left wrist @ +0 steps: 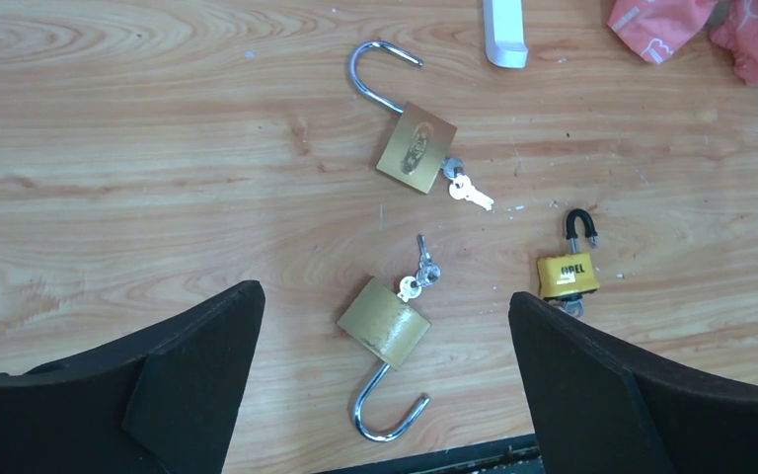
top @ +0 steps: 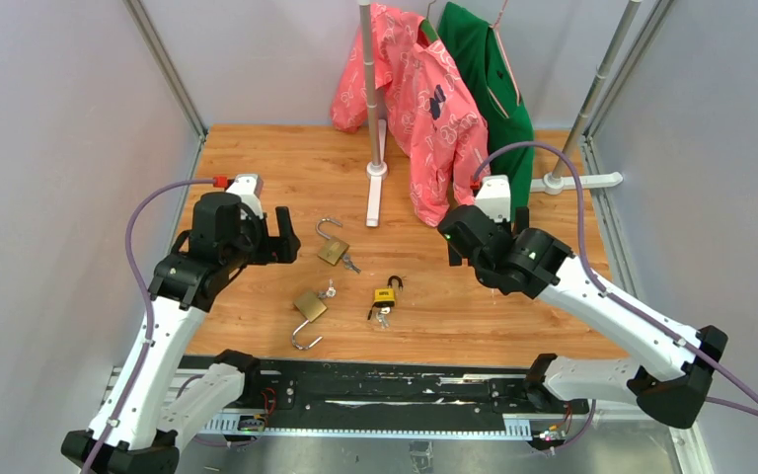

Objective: Lock with the key
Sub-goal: Adjust the lock at the center of the board.

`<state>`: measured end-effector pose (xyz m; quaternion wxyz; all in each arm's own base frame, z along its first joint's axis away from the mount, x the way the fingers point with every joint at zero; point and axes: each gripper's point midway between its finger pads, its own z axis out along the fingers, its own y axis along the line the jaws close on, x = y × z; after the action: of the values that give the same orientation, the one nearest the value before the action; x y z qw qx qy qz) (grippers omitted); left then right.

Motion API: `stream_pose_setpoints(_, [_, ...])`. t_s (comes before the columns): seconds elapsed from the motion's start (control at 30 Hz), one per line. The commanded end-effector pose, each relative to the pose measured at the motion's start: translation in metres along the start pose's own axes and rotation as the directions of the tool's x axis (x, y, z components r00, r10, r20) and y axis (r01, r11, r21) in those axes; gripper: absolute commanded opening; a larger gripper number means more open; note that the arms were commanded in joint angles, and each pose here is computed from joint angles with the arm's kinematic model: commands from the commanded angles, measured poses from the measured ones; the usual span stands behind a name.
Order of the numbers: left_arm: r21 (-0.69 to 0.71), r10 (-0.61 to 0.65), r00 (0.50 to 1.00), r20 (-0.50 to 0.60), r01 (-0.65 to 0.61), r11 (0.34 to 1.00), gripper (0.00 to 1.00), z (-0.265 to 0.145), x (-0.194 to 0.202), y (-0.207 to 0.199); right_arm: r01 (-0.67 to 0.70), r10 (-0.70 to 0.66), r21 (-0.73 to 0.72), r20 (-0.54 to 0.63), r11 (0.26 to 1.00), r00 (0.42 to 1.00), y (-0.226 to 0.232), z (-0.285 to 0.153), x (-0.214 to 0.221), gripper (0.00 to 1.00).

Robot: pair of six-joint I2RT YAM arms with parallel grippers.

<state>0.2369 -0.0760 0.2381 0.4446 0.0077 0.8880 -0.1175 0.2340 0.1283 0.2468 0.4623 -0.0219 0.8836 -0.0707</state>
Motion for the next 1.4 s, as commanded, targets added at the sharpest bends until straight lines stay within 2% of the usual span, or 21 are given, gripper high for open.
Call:
stream_pose_setpoints(0.0, [0.057, 0.009, 0.999, 0.037, -0.011, 0.998, 1.00, -0.001, -0.015, -0.012, -0.014, 0.014, 0.076, -0.010, 0.997, 1.000, -0.014, 0.002, 0.004, 0.97])
stream_pose_setpoints(0.2, [0.043, -0.008, 1.000, 0.019, 0.007, 0.999, 1.00, 0.007, -0.014, -0.011, -0.013, 0.013, 0.007, -0.044, 1.000, 0.999, 0.001, 0.009, 0.021, 0.96])
stream_pose_setpoints(0.33, [0.091, -0.029, 0.999, 0.015, 0.027, 0.996, 1.00, 0.013, -0.010, -0.020, 0.005, -0.014, -0.094, -0.095, 0.996, 0.995, 0.021, 0.014, 0.040, 0.94])
stream_pose_setpoints(0.43, [0.060, -0.007, 1.000, 0.001, 0.007, 0.998, 1.00, 0.020, 0.000, -0.019, 0.003, -0.024, -0.169, -0.122, 0.986, 0.992, 0.038, 0.015, 0.051, 0.92])
stream_pose_setpoints(0.57, [-0.034, 0.085, 0.994, -0.063, -0.088, 0.996, 1.00, 0.036, 0.026, -0.023, 0.059, -0.080, -0.226, -0.086, 0.972, 0.993, 0.063, 0.013, 0.055, 0.91])
stream_pose_setpoints(0.7, [-0.101, 0.080, 0.990, -0.113, -0.092, 0.991, 1.00, 0.060, 0.043, -0.031, 0.137, -0.148, -0.236, -0.029, 0.962, 0.989, 0.086, 0.009, 0.055, 0.93])
stream_pose_setpoints(1.0, [-0.162, 0.092, 0.975, -0.202, -0.126, 0.979, 1.00, 0.097, 0.059, -0.029, 0.219, -0.235, -0.267, -0.029, 0.938, 0.972, 0.106, 0.018, 0.069, 0.96])
stream_pose_setpoints(1.07, [-0.153, 0.092, 0.968, -0.234, -0.130, 0.980, 0.99, 0.105, 0.060, -0.032, 0.184, -0.200, -0.241, -0.042, 0.953, 0.979, 0.101, 0.019, 0.070, 0.98])
stream_pose_setpoints(1.17, [-0.142, 0.050, 0.954, -0.297, -0.096, 0.985, 0.98, 0.114, 0.065, -0.029, 0.132, -0.174, -0.302, -0.119, 0.944, 0.978, 0.107, 0.022, 0.082, 0.99])
stream_pose_setpoints(1.37, [-0.153, -0.066, 0.963, -0.261, 0.026, 0.988, 0.98, 0.110, 0.052, -0.014, 0.080, -0.199, -0.415, -0.251, 0.906, 0.947, 0.156, 0.030, 0.113, 0.94])
